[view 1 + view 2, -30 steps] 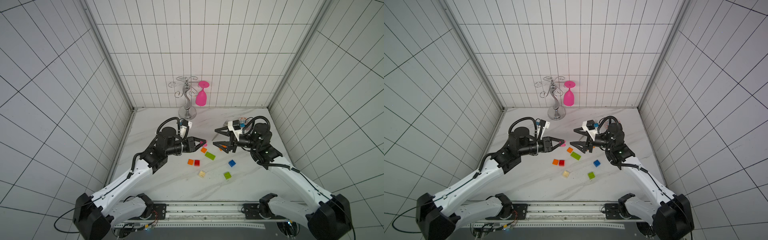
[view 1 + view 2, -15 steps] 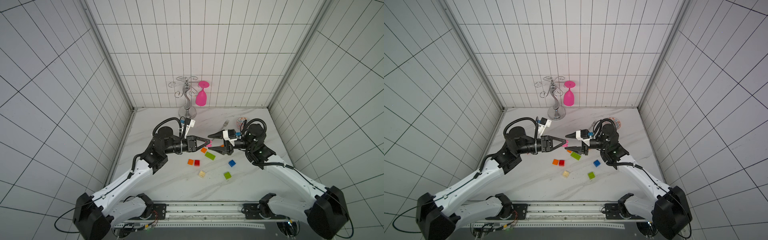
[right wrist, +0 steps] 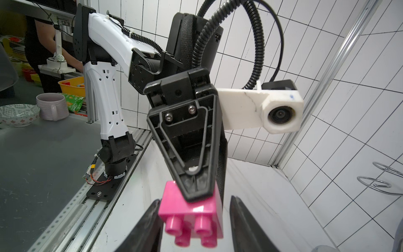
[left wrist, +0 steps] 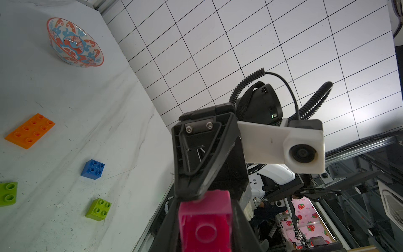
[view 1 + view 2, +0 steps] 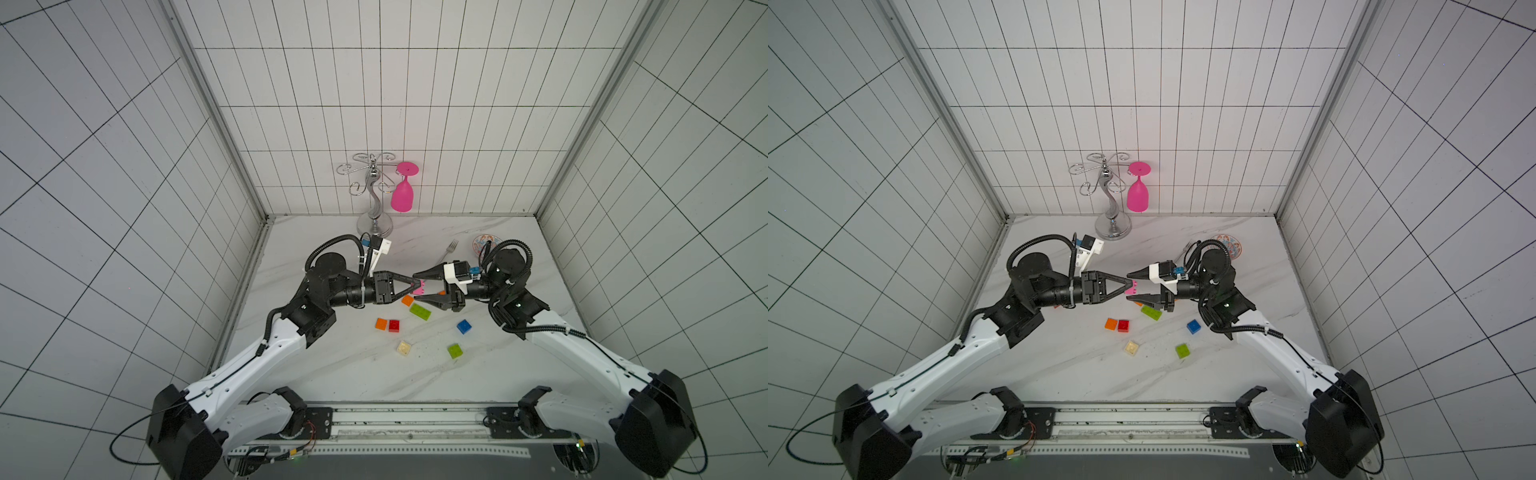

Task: Assemble the letter r with lego
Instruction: Adjust the lego brick at the center of the board.

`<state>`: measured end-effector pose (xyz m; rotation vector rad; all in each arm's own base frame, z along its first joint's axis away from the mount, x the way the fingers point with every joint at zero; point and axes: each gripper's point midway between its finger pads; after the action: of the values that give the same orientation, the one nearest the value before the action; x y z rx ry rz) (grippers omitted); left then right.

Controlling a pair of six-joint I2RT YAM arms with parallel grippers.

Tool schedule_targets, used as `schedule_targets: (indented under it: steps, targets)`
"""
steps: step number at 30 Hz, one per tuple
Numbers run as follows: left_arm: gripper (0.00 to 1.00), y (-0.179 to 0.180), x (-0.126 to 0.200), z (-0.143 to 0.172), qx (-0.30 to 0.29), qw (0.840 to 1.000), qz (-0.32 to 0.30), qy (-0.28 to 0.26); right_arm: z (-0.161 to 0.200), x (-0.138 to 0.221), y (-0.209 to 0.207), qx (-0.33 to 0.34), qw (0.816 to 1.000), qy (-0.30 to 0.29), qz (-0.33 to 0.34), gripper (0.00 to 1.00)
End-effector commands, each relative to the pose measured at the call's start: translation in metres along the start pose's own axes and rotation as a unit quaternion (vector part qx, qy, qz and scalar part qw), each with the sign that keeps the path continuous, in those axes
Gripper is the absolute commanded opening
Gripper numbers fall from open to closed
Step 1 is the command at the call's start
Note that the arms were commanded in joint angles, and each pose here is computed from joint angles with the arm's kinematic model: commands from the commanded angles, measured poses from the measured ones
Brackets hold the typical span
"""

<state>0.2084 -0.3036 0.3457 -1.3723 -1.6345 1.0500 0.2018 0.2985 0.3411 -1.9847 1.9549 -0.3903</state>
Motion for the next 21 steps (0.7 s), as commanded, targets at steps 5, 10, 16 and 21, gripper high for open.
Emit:
schedule_targets:
  steps: [5,10,16,21]
  targets:
    - [0.03,-0.008,-0.001,-0.005,-0.004,1.000,0.012,-0.002,-0.015,0.001,0.004,0.017,1.000,-0.017,-0.001,0.21]
    - [0.62,-0.003,0.006,-0.012,-0.013,1.000,-0.007,-0.024,0.000,0.006,0.002,-0.046,0.998,0.004,0.036,0.07]
    - [0.89,0.061,0.073,-0.044,-0.028,0.964,-0.220,-0.144,0.087,0.019,0.039,-0.244,0.945,0.201,0.089,0.00]
    - [0.89,0.112,0.132,-0.043,-0.029,0.890,-0.417,-0.183,0.165,0.055,0.076,-0.363,0.821,0.404,0.173,0.00]
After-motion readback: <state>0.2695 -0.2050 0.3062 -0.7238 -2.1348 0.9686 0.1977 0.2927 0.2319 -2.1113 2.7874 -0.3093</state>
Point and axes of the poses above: each gripper's point midway between its finger pads, its own x axis back along the fingers, its own y axis along the line the jaws close on, z = x × y, and after that the axes turned 7 degrees about x, right-handed
